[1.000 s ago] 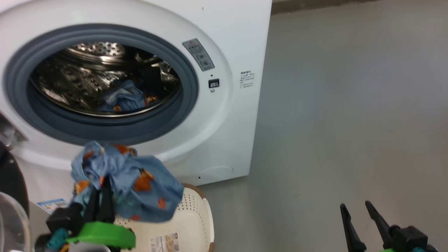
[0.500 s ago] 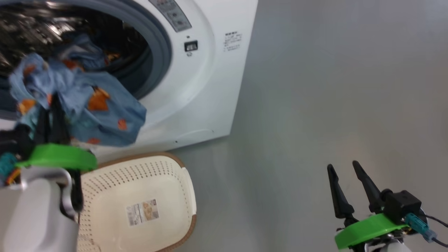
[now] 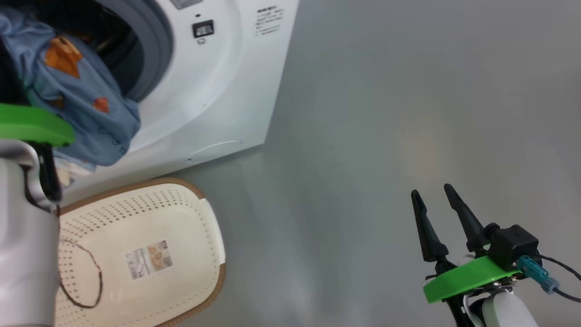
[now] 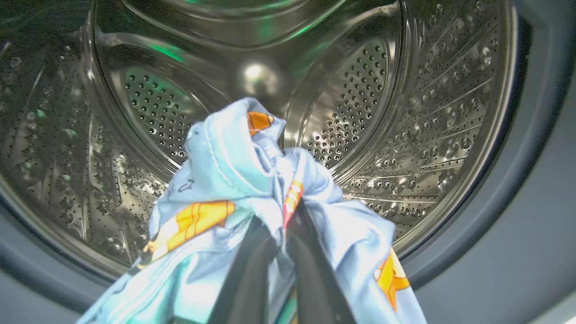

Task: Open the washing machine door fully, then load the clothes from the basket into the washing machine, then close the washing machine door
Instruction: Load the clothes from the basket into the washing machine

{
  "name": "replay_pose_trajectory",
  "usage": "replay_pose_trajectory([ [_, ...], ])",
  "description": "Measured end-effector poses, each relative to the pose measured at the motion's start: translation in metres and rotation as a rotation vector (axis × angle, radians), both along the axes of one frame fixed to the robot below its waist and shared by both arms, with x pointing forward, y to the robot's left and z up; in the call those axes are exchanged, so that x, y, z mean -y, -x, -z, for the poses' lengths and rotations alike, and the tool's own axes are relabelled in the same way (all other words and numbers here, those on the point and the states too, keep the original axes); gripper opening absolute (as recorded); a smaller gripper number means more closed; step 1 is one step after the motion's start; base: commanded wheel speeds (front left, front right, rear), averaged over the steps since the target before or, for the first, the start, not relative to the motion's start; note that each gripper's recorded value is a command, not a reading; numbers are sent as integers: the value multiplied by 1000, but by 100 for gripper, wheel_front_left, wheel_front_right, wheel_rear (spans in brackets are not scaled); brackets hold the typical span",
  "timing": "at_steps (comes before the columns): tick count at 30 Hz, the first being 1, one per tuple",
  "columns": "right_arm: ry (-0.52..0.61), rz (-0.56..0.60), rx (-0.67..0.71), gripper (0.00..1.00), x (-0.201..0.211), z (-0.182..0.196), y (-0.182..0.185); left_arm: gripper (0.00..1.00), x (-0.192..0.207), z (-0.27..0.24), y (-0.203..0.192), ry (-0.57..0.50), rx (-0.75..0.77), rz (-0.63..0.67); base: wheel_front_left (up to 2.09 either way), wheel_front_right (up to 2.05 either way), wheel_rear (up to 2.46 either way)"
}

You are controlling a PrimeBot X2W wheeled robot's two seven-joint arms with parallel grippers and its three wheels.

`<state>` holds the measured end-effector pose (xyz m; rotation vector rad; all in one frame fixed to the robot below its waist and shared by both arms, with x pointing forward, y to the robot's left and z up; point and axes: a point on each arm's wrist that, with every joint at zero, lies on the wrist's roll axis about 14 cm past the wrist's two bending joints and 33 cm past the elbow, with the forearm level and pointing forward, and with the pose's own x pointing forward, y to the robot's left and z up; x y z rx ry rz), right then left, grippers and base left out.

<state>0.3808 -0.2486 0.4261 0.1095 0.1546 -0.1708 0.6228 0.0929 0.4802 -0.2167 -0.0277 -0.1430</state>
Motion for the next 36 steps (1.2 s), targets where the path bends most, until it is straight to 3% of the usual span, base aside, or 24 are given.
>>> replay_pose_trajectory([
  [19,-16,27,-70,100,3,17,13,0,7,34,-70,-36,-101,8,0,0,0],
  [30,-3,-12,-115,100,-5,34,1,0,24,34,-115,-39,-61,39,0,0,0],
  [36,1,-5,-141,100,-3,42,2,0,16,19,-139,48,-22,-11,0,0,0],
])
